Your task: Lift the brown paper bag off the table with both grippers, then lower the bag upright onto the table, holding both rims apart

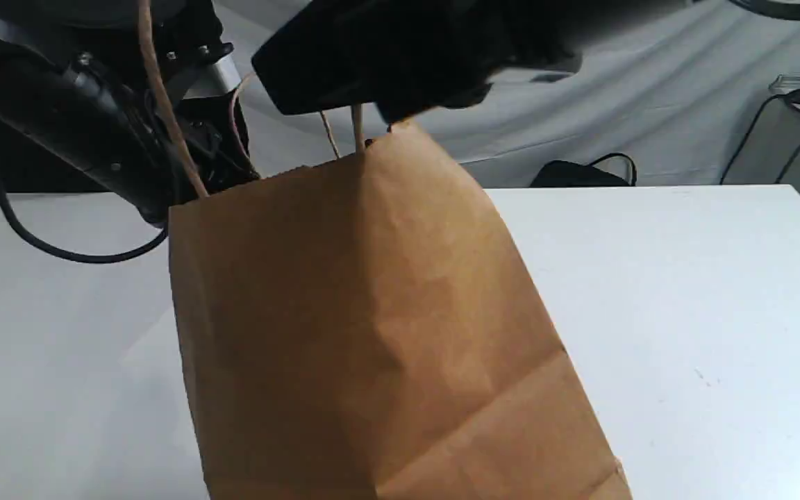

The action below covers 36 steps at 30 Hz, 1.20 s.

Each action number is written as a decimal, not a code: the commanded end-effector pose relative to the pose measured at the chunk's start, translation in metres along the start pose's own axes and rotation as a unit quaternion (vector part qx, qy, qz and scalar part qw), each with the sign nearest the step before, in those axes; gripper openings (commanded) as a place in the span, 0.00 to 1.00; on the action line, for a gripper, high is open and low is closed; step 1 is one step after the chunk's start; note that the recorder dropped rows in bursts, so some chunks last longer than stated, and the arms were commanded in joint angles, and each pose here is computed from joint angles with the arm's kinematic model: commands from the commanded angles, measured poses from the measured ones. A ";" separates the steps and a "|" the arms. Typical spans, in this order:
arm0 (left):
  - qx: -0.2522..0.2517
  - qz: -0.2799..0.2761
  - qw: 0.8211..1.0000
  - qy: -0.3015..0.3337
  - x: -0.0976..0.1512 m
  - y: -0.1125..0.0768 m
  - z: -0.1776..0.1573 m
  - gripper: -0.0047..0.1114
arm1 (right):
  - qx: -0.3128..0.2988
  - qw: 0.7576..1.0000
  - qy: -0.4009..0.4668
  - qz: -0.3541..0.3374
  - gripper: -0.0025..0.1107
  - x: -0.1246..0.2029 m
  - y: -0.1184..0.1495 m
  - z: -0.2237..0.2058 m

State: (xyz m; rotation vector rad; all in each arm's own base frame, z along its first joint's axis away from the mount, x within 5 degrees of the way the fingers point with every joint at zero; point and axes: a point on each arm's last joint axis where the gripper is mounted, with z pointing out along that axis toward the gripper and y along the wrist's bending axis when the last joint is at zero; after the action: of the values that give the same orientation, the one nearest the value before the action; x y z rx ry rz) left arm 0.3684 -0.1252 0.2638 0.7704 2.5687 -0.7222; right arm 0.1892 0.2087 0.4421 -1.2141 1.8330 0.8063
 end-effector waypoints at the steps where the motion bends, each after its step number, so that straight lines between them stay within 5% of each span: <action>1: -0.003 -0.004 1.000 -0.007 -0.002 -0.001 0.000 0.04 | -0.002 1.000 -0.005 0.001 0.02 -0.002 0.001 -0.002; 18: -0.002 -0.002 1.000 -0.006 -0.003 -0.001 0.000 0.04 | 0.006 1.000 0.000 -0.013 0.02 -0.001 0.000 -0.002; 36: -0.036 0.070 0.994 -0.073 -0.051 -0.021 -0.057 0.04 | 0.080 0.994 -0.048 -0.057 0.02 0.009 -0.011 0.001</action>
State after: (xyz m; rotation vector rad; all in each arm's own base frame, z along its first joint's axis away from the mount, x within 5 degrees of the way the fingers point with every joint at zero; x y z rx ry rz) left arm 0.3863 -0.1281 0.3380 0.8378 2.3697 -0.6228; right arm 0.1975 0.2045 0.4330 -1.1915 1.7268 0.6506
